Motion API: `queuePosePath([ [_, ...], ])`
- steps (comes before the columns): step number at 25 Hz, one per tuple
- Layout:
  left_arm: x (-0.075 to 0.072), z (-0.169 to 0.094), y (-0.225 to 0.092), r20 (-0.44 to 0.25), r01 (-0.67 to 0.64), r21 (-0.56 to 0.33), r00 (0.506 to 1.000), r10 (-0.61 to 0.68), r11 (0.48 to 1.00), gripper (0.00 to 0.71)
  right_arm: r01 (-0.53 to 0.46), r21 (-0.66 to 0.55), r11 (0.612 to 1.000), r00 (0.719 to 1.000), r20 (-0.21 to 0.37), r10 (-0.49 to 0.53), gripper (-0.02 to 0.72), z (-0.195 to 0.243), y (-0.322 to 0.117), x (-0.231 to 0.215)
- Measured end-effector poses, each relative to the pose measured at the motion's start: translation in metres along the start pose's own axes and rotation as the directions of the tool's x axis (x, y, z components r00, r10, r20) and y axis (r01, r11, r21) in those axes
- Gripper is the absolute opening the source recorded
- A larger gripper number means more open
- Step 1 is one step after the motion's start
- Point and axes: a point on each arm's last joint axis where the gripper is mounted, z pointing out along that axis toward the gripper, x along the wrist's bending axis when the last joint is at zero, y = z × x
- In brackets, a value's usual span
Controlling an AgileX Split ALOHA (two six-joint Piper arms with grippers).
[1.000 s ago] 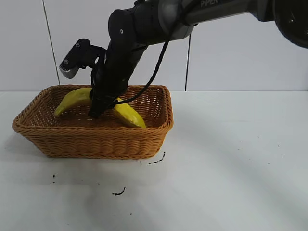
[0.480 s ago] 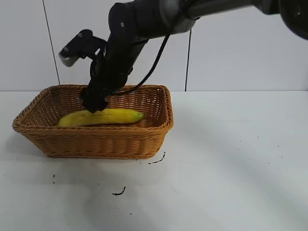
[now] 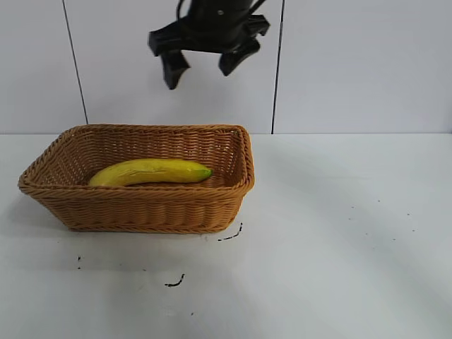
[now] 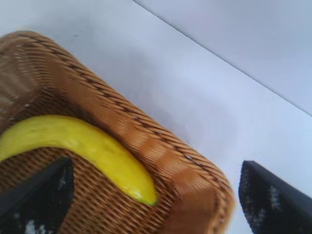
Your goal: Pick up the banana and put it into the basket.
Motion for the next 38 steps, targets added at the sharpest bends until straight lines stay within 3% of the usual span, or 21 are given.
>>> queuePosePath([
  [5, 0.000, 0.000, 0.000, 0.000, 0.000, 0.000, 1.000, 0.000, 1.000, 0.695, -0.139, 0.059, 0.988, 0.988, 0.080, 0.134, 0.657, 0.001, -0.011, -0.077],
  [10, 0.000, 0.000, 0.000, 0.000, 0.000, 0.000, 1.000, 0.000, 1.000, 0.695, -0.203, 0.112, 0.973, 0.975, 0.115, 0.190, 0.657, 0.000, -0.022, -0.109],
  [16, 0.000, 0.000, 0.000, 0.000, 0.000, 0.000, 1.000, 0.000, 1.000, 0.695, -0.174, 0.230, 0.957, 0.982, 0.112, 0.151, 0.657, -0.002, -0.033, -0.110],
  [21, 0.000, 0.000, 0.000, 0.000, 0.000, 0.000, 1.000, 0.000, 1.000, 0.695, -0.175, 0.212, 0.961, 0.983, 0.094, 0.159, 0.657, -0.017, -0.031, -0.108],
  [26, 0.000, 0.000, 0.000, 0.000, 0.000, 0.000, 1.000, 0.000, 1.000, 0.695, -0.180, 0.197, 0.964, 0.983, 0.083, 0.166, 0.657, -0.065, -0.045, -0.101],
  [32, 0.000, 0.000, 0.000, 0.000, 0.000, 0.000, 1.000, 0.000, 1.000, 0.695, -0.194, 0.210, 0.958, 0.981, 0.050, 0.188, 0.657, -0.135, -0.099, -0.083],
  [38, 0.000, 0.000, 0.000, 0.000, 0.000, 0.000, 1.000, 0.000, 1.000, 0.695, -0.179, 0.228, 0.957, 0.984, 0.038, 0.175, 0.657, -0.189, -0.184, -0.062],
])
